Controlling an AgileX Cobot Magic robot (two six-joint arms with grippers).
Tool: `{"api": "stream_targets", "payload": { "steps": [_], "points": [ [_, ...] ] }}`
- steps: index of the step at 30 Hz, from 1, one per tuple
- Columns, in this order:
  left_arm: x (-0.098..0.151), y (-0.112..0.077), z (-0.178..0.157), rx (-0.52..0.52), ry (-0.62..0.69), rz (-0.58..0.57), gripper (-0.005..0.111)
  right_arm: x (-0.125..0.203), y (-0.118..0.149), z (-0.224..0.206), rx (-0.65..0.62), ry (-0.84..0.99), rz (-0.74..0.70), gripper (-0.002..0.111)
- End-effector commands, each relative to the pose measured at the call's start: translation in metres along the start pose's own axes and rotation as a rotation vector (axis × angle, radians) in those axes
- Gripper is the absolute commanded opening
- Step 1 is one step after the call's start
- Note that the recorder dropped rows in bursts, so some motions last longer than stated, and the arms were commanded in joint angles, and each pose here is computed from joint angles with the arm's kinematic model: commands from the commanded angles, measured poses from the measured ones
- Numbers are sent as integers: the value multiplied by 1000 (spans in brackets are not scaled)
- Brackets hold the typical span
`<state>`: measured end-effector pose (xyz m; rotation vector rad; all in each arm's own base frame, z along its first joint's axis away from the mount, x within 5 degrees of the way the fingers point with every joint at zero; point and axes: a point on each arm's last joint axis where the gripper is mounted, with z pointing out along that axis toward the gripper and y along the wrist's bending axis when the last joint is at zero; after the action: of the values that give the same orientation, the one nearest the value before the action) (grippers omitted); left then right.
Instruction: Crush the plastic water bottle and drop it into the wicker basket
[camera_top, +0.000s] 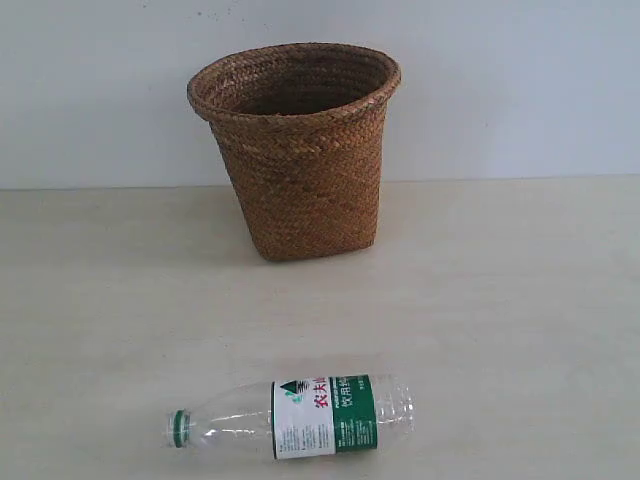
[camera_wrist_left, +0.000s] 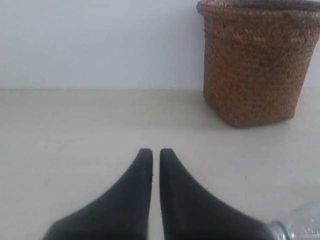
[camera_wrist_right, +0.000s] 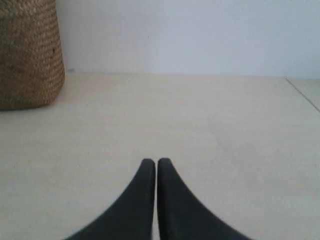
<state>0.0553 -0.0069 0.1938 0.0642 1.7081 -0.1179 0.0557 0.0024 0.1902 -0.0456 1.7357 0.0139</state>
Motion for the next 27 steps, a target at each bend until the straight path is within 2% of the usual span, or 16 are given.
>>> {"api": "stream_targets", "payload": {
  "steps": [1,2,3,6,9,12,17,21,24,27],
  "points": [
    [-15,0,-1,15,-178,-153,4,-19,-1,-3,14,-214,24,0],
    [-17,0,-2,17,-202,-181,4,-23,-2,-4,16,-259,41,0],
    [-22,1,-3,20,-261,-237,4,-29,-3,-5,12,-327,127,0],
    [-31,3,-6,18,-366,-267,4,-36,-4,-8,6,-413,204,0],
    [-45,6,-13,33,-538,-355,4,-50,-5,-13,-1,-461,223,0],
    [-62,5,-16,37,-580,-351,4,-83,-5,-16,-2,-476,216,0],
    [-98,3,-7,33,-534,-342,4,-131,-6,-5,6,-455,178,0],
    [-127,-1,11,28,-433,-258,4,-164,-6,12,11,-391,138,0],
    [-142,-3,33,18,-307,-225,4,-182,-6,32,11,-304,104,0],
    [-152,-4,54,6,-190,-130,4,-195,-5,51,8,-213,59,0]
  ]
}}
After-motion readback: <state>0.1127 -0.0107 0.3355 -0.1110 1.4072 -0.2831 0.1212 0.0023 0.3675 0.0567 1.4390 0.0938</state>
